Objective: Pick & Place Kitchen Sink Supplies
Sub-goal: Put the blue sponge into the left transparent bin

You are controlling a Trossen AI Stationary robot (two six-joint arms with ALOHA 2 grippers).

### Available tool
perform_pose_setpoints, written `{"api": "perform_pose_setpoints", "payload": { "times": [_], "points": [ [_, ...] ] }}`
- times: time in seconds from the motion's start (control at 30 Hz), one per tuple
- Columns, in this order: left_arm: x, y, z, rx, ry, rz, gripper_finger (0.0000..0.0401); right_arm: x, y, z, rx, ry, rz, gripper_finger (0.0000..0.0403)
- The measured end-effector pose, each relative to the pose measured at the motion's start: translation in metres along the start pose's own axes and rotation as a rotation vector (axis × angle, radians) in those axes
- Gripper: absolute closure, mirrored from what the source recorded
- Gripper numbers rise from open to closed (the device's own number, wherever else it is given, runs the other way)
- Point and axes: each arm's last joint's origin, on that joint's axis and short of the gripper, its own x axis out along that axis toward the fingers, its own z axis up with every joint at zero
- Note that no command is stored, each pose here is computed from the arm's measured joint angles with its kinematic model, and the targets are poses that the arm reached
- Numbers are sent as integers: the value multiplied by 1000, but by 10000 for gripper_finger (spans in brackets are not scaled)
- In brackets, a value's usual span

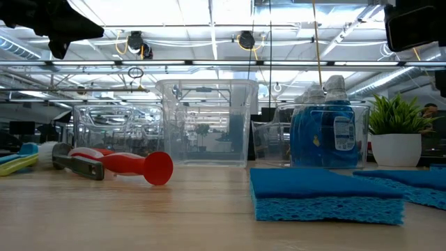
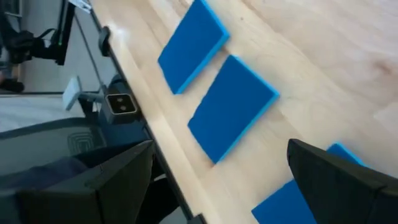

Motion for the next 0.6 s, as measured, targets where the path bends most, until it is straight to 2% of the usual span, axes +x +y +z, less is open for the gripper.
{"api": "perform_pose_setpoints", "payload": {
  "times": [0.17,0.47,0.6],
  "points": [
    [0,0,0,0,0,0,368,-2,-4,-2,7,-17,-81,46],
    [0,0,0,1,0,0,368,-41,15,5,-8,-2,-465,46],
    [0,0,0,1,0,0,368,-42,12,4,21,28,-635,46]
  ]
}}
